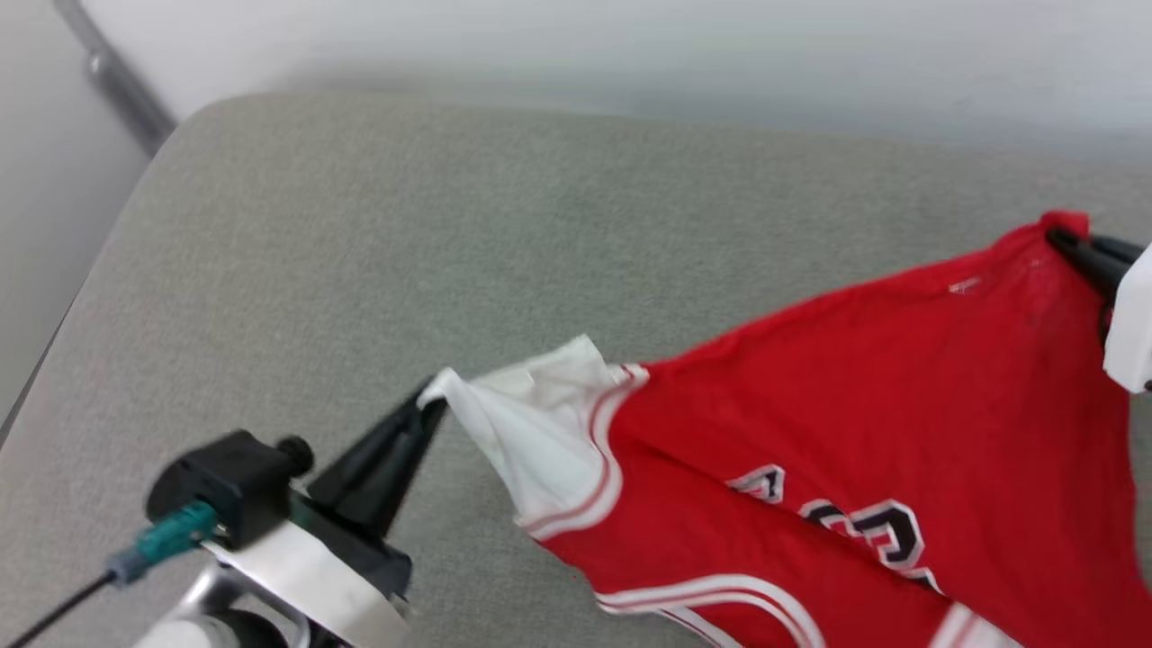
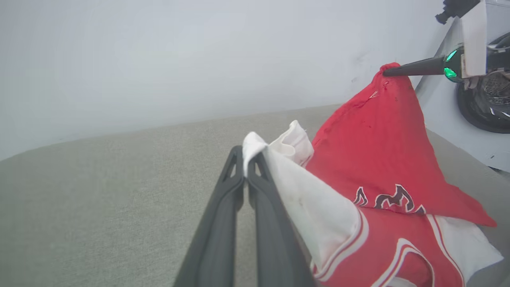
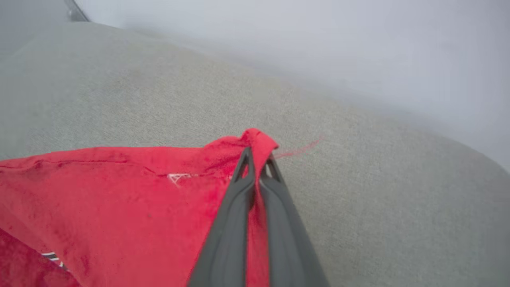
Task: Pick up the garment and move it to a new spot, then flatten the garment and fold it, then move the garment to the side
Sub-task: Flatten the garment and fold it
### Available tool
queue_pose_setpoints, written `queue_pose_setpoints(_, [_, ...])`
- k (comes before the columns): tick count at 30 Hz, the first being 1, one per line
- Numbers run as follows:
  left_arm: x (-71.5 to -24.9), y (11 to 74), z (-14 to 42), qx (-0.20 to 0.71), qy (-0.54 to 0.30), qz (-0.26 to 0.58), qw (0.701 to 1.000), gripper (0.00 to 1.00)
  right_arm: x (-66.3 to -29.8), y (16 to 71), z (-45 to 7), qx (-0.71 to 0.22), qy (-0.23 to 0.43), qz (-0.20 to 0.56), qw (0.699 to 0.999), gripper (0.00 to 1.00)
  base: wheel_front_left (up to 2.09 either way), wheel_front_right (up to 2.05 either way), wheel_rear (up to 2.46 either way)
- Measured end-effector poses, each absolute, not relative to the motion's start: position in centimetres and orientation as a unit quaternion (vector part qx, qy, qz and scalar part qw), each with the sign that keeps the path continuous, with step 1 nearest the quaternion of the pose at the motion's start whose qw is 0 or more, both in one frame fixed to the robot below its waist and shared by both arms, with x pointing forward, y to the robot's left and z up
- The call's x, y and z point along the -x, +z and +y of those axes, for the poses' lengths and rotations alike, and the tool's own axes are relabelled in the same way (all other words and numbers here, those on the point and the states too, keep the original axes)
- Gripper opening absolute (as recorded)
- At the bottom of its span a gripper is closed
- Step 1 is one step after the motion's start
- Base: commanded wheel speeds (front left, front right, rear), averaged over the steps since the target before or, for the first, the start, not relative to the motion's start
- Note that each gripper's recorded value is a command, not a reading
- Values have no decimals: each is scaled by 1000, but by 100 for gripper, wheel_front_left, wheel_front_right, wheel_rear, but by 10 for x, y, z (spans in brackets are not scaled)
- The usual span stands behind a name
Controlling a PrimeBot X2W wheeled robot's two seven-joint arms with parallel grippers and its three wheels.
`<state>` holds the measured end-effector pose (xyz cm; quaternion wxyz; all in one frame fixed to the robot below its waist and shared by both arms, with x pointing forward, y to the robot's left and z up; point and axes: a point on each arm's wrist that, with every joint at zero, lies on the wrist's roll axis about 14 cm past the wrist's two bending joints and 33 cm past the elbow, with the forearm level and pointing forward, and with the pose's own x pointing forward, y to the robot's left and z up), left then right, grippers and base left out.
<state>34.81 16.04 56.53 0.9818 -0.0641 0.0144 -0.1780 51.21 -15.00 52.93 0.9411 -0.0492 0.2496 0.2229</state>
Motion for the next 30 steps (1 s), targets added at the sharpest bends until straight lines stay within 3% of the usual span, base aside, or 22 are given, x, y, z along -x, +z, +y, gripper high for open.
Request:
queue_pose_setpoints(12, [-363,706,164,25,-187,-204,961,0,-469,674,-184,46,196,8,979,0,0,0,0])
queue_pose_setpoints(22, [-362,801,161,-2,-187,-338,922,0,-428,744,-193,46,178,-119,976,0,0,0,0])
queue_pose_setpoints(30, [-375,857,173,-7,-164,-415,895,0,-421,772,-197,77,165,-178,967,0,0,0,0])
